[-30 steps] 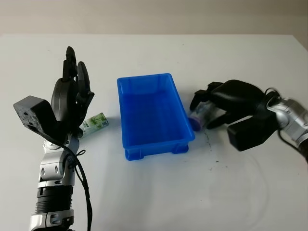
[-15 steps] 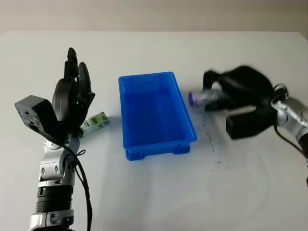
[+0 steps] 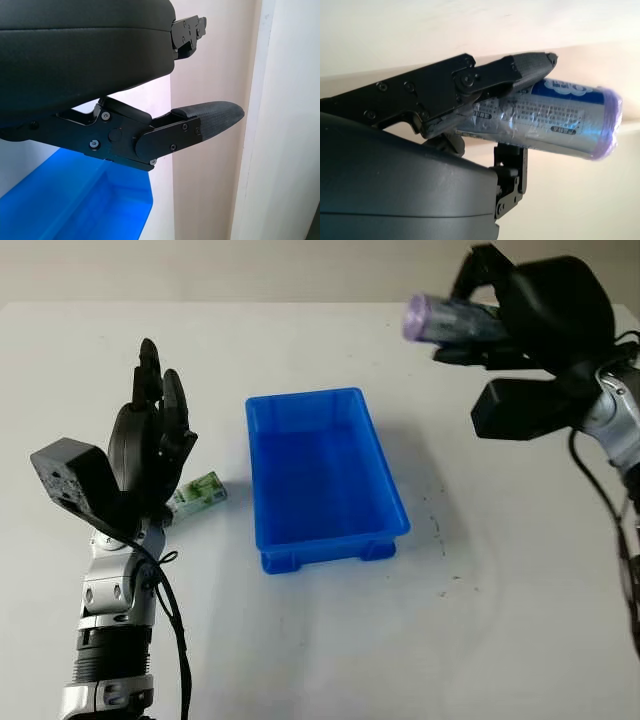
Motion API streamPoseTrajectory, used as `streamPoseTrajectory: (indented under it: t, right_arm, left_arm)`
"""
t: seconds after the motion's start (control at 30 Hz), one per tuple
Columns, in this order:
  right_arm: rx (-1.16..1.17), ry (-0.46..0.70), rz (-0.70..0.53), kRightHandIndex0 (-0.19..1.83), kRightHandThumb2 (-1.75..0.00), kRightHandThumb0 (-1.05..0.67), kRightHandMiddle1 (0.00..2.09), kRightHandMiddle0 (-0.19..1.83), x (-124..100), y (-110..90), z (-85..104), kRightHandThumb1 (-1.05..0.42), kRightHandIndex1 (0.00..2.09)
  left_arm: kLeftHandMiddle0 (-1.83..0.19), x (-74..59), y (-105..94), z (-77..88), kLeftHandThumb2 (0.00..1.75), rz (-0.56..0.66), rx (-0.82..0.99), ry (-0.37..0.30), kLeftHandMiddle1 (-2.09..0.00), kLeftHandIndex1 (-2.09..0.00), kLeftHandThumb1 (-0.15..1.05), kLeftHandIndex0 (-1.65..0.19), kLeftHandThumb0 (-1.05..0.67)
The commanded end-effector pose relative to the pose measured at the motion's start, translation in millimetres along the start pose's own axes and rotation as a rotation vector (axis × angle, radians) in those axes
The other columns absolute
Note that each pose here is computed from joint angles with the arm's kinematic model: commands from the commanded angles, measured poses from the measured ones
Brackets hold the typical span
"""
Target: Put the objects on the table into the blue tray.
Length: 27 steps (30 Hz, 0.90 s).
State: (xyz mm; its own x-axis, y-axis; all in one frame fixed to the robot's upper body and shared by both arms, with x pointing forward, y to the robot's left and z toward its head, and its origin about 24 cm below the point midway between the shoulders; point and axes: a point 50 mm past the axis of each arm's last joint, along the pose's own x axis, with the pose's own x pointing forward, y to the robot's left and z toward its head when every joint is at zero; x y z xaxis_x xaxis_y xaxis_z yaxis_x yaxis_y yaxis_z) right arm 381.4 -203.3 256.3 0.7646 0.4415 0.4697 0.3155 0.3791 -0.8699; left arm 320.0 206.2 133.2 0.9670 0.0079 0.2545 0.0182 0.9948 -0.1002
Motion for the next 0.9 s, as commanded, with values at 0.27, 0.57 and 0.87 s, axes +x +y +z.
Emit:
streamPoseTrajectory:
  t: [0.27,0.57,0.87]
  right_arm:
    - [0.265,-0.195,0.276,0.94,-0.32,-0.44,2.09,0.60,-5.9,40.3,60.3,-1.05,2.09]
    - [0.220,-0.147,0.585,0.06,-0.31,-0.59,1.59,-0.02,-9.7,61.0,65.5,-1.05,1.54]
    - [0.112,-0.110,0.705,-0.19,-0.37,-0.78,0.01,-0.19,-13.3,49.0,57.9,-1.05,0.01]
  left_arm:
    - [0.19,-4.7,-1.0,-0.1,0.68,0.004,-0.009,-0.008,0.00,0.00,1.05,0.19,-0.74]
    - [0.19,-7.1,-2.5,-1.0,0.69,0.015,-0.006,-0.011,0.00,0.00,1.05,0.19,-0.72]
    - [0.19,-6.1,-1.2,-0.8,0.67,0.017,-0.017,-0.006,0.00,0.00,1.05,0.19,-0.73]
